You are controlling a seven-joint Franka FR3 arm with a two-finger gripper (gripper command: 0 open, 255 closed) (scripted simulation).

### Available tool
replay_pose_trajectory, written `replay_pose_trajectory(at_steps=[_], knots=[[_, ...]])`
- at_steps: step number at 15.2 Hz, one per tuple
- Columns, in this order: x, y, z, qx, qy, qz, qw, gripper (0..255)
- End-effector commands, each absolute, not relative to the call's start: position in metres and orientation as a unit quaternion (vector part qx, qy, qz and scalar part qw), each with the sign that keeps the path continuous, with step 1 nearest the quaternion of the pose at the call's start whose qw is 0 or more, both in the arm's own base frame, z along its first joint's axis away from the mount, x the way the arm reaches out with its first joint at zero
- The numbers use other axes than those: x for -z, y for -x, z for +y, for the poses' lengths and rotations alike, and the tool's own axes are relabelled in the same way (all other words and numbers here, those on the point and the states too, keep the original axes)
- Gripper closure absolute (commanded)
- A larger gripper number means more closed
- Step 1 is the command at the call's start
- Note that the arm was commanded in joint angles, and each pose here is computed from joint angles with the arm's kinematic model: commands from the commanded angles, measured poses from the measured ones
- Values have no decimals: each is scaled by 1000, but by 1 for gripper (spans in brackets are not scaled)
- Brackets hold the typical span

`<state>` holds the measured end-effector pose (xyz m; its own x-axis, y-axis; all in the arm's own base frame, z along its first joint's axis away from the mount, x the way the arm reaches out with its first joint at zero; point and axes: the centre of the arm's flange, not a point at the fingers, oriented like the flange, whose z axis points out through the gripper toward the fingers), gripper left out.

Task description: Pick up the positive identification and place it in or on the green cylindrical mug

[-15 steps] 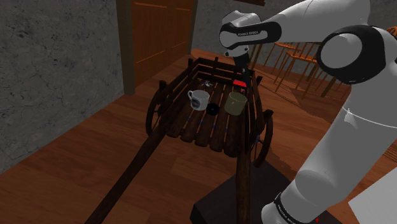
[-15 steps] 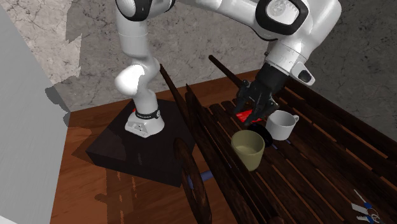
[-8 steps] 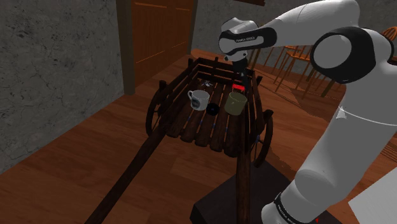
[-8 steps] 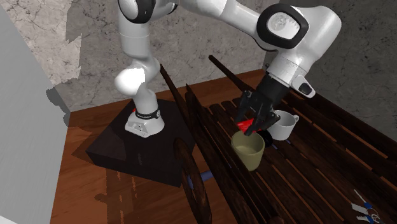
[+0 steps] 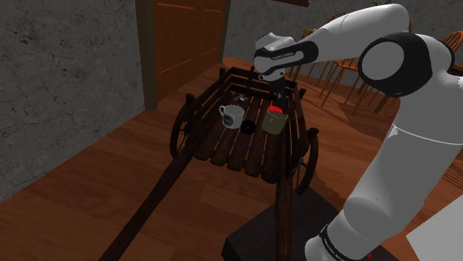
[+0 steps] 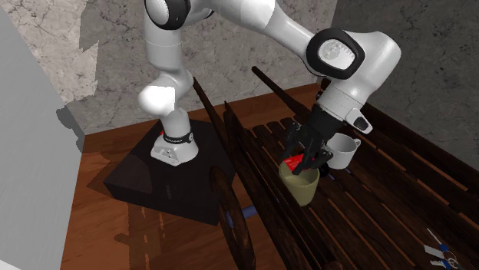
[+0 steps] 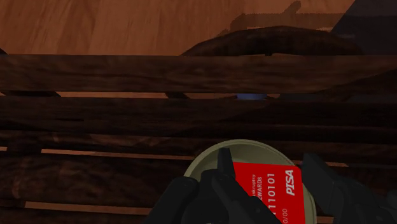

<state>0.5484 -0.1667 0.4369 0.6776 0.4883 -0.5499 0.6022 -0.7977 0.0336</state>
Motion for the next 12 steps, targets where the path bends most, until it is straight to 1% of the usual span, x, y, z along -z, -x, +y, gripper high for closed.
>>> replay_pose_trajectory(at_steps=[1, 8, 9, 12], knots=[[-424, -547, -167, 267, -910, 300, 107, 255], [-424, -547, -167, 267, -910, 300, 107, 255], [-424, -547, -167, 267, -910, 300, 107, 0], [-424, -547, -167, 267, -910, 300, 107, 0]])
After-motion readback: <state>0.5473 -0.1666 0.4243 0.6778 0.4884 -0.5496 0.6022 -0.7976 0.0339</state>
